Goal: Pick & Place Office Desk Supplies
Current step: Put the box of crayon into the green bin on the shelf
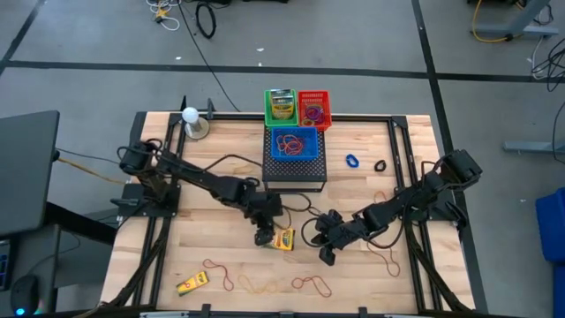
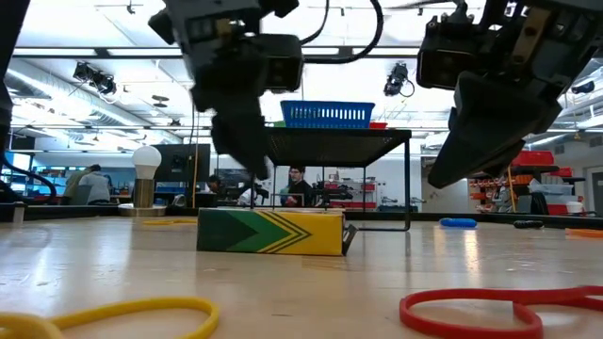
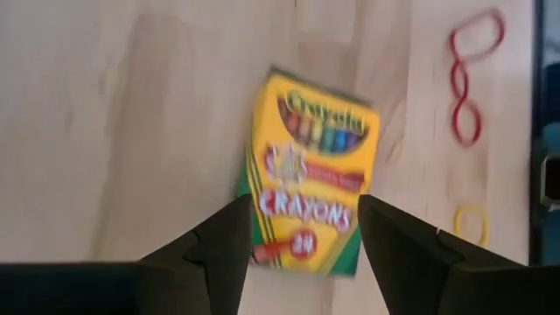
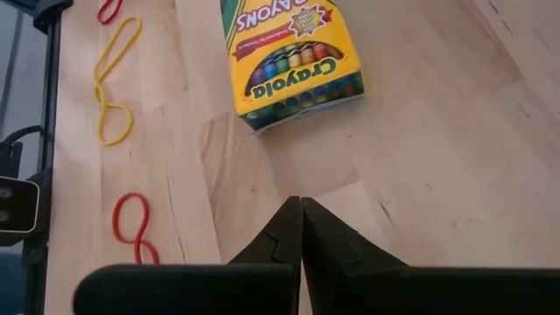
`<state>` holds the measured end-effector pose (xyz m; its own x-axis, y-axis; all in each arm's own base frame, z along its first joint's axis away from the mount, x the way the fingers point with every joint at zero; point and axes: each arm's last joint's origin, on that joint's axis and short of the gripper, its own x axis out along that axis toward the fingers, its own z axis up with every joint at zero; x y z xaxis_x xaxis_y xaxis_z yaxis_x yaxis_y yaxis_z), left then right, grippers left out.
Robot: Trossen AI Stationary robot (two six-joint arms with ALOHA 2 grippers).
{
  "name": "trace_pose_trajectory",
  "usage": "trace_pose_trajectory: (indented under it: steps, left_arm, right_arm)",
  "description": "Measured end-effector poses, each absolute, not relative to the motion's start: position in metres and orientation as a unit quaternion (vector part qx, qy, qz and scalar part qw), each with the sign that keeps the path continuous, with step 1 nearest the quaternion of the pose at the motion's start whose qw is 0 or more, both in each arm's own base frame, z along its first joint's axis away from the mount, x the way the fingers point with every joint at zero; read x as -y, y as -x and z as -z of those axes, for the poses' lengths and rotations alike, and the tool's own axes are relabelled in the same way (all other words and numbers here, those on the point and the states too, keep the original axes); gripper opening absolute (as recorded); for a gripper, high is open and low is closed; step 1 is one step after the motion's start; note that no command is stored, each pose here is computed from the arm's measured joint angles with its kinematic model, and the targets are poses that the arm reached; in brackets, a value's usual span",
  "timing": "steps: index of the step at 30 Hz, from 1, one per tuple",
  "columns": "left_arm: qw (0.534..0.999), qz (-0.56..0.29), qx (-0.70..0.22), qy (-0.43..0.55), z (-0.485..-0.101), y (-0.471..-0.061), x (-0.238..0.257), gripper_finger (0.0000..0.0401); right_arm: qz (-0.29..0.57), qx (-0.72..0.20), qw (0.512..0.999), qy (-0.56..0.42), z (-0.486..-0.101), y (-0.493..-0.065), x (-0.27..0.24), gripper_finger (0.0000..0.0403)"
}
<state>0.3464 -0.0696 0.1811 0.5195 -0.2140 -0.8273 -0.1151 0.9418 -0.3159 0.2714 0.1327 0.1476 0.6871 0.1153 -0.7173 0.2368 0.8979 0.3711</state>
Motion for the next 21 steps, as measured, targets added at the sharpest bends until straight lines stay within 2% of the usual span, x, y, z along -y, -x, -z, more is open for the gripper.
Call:
trace_pose_trajectory:
  steps: [8,17,21]
  left_arm:
    - [0.829,0.043,-0.515,0.213,-0.155,-0.358,0.044,0.0190]
    - [0.811,0.095,-0.537,0.213,-0.137,-0.360,0.060,0.0130]
    - [0.807,0.093,-0.541,0.218,-0.137,-0.359,0.067,0.0087]
  right_arm:
    - [0.031,-0.394,0.893,-0.215,-0.148,-0.271,-0.133,0.0007]
    - [0.032,-0.391,0.896,-0.205,-0.148,-0.272,-0.132,0.0007]
    - [0.034,-0.391,0.897,-0.204,-0.148,-0.272,-0.132,0.0007]
